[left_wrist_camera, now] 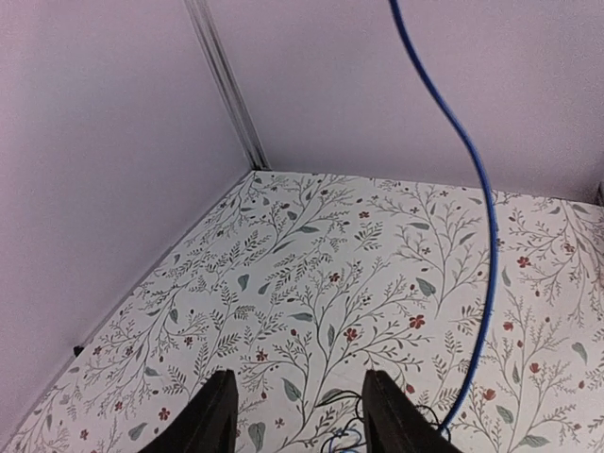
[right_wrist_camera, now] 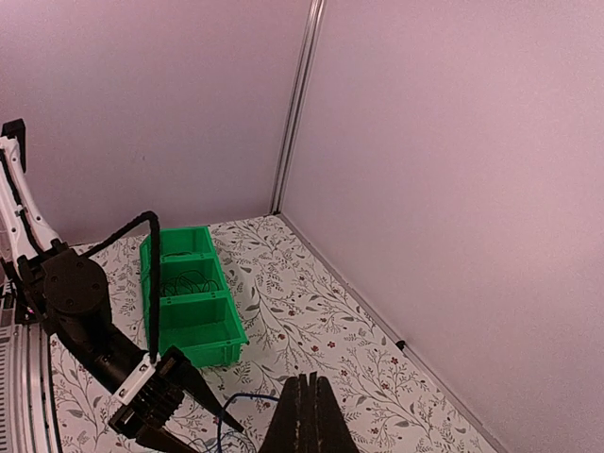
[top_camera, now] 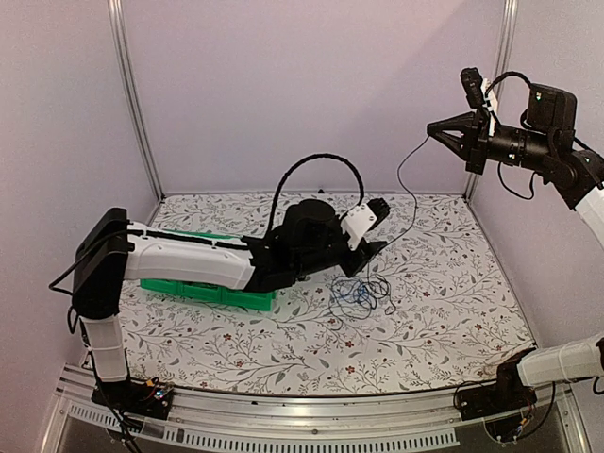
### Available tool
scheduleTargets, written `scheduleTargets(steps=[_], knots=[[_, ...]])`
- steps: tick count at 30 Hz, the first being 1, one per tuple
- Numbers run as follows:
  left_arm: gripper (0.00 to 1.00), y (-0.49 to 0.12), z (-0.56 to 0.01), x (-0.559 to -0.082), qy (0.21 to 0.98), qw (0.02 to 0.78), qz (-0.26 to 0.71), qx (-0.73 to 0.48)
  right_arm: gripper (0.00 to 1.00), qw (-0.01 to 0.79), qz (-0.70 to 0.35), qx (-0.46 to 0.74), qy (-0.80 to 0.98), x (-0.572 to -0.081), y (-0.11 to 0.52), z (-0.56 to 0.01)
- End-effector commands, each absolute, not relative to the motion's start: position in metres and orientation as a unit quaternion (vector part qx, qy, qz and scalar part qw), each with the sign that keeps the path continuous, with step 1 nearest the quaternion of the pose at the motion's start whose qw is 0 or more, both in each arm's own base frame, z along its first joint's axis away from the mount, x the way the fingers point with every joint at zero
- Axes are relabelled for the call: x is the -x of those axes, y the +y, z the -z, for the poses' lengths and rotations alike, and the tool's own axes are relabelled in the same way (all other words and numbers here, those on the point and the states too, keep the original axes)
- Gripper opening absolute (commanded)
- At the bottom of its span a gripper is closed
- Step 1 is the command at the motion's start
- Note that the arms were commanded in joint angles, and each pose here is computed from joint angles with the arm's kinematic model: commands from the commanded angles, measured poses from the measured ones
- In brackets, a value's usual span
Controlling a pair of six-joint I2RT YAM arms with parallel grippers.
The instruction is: Untangle the cables
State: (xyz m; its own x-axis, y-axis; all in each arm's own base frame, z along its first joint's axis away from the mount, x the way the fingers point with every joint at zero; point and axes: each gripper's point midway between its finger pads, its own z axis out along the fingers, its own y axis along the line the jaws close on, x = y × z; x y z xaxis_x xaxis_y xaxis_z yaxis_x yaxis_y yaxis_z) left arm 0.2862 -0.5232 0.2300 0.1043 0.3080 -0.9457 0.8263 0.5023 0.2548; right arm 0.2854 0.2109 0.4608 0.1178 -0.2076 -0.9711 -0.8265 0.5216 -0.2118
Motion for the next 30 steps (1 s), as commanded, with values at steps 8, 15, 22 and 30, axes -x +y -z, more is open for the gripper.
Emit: scheduleTargets(steps=[8, 15, 22, 30], knots=[[0.64, -0.466, -0.252, -0.253, 0.630, 0.609, 0.204, -0.436, 0.00, 0.623, -0.256, 0.422, 0.607, -0.275, 0.209, -0.469], [0.62, -0.491, -0.238, -0.256, 0.628, 0.590, 0.203, -0.465, 0.00, 0.623, -0.260, 0.421, 0.606, -0.276, 0.210, -0.470], [0.49, -0.519, -0.235, -0.254, 0.606, 0.582, 0.224, -0.493, 0.00, 0.622, -0.261, 0.420, 0.607, -0.275, 0.210, -0.471], [0.05, -0.523, -0.243, -0.263, 0.606, 0.588, 0.229, -0.485, 0.00, 0.620, -0.258, 0.419, 0.612, -0.276, 0.209, -0.465]])
